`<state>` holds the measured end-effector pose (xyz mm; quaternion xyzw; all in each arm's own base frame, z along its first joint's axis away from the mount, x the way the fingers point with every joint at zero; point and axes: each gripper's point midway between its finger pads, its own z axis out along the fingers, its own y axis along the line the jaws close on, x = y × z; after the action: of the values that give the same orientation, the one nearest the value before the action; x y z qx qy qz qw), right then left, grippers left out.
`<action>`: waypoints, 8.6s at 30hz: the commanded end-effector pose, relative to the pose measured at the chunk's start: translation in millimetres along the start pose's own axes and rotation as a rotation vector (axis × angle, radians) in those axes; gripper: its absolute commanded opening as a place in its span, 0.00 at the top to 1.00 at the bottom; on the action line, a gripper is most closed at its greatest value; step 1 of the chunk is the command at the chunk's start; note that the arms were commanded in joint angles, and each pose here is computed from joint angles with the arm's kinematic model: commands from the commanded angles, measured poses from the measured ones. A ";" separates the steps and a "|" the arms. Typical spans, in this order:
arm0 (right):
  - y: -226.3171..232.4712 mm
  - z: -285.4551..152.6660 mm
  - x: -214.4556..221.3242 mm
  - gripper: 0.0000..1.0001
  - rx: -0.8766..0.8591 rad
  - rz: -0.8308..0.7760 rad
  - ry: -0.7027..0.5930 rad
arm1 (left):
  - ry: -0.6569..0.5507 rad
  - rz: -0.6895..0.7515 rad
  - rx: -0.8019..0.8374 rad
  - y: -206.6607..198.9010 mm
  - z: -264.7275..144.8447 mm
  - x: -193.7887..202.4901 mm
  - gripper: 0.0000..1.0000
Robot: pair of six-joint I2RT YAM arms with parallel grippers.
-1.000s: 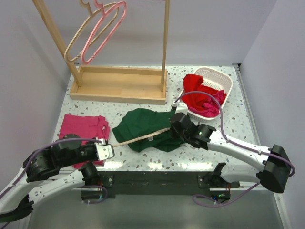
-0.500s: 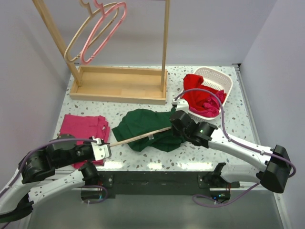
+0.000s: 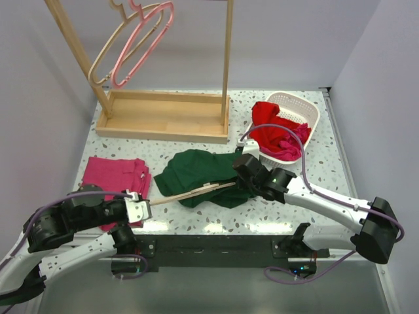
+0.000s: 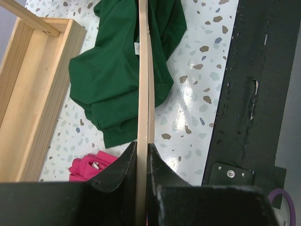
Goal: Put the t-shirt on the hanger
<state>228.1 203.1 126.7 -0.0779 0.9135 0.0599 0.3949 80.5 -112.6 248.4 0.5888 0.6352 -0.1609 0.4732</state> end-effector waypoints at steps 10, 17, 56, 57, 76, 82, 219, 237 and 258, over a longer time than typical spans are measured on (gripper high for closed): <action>16.4 -32.3 -59.2 1.00 -0.094 0.013 -0.131 | -0.054 0.002 -0.081 18.2 6.6 -16.8 1.00; 50.6 -79.9 -129.5 1.00 -0.240 -0.004 -0.243 | -0.147 0.008 -0.181 40.4 23.0 -40.0 1.00; -18.4 -119.8 -187.0 0.26 -0.113 0.098 -0.383 | -0.649 -0.371 -0.370 69.0 99.2 -85.8 1.00; -25.3 -121.7 -183.8 0.25 -0.098 0.126 -0.394 | -0.649 -0.385 -0.375 69.2 99.1 -83.7 1.00; 38.2 -72.6 -150.0 0.32 -0.374 0.157 -0.337 | -0.694 -0.413 -0.380 73.4 86.0 -94.7 1.00; 55.1 -62.7 -156.8 0.63 -0.356 0.144 -0.333 | -0.728 -0.447 -0.400 78.6 75.9 -100.2 1.00; 42.0 -31.3 -204.3 0.76 -0.517 -0.178 -0.636 | -0.592 -0.743 -0.292 84.8 169.5 -122.0 0.93; 26.9 -52.1 -196.6 1.00 -0.488 -0.198 -0.710 | -0.170 -1.132 -0.370 108.7 193.2 -32.7 0.49; 21.3 -61.7 -200.8 1.00 -0.469 -0.187 -0.729 | -0.022 -1.147 -0.294 65.4 283.2 -9.4 0.47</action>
<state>315.0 241.2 282.4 -0.2424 0.6968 0.2582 0.6237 231.6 -304.9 110.6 0.1159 0.8870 -0.2926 0.3379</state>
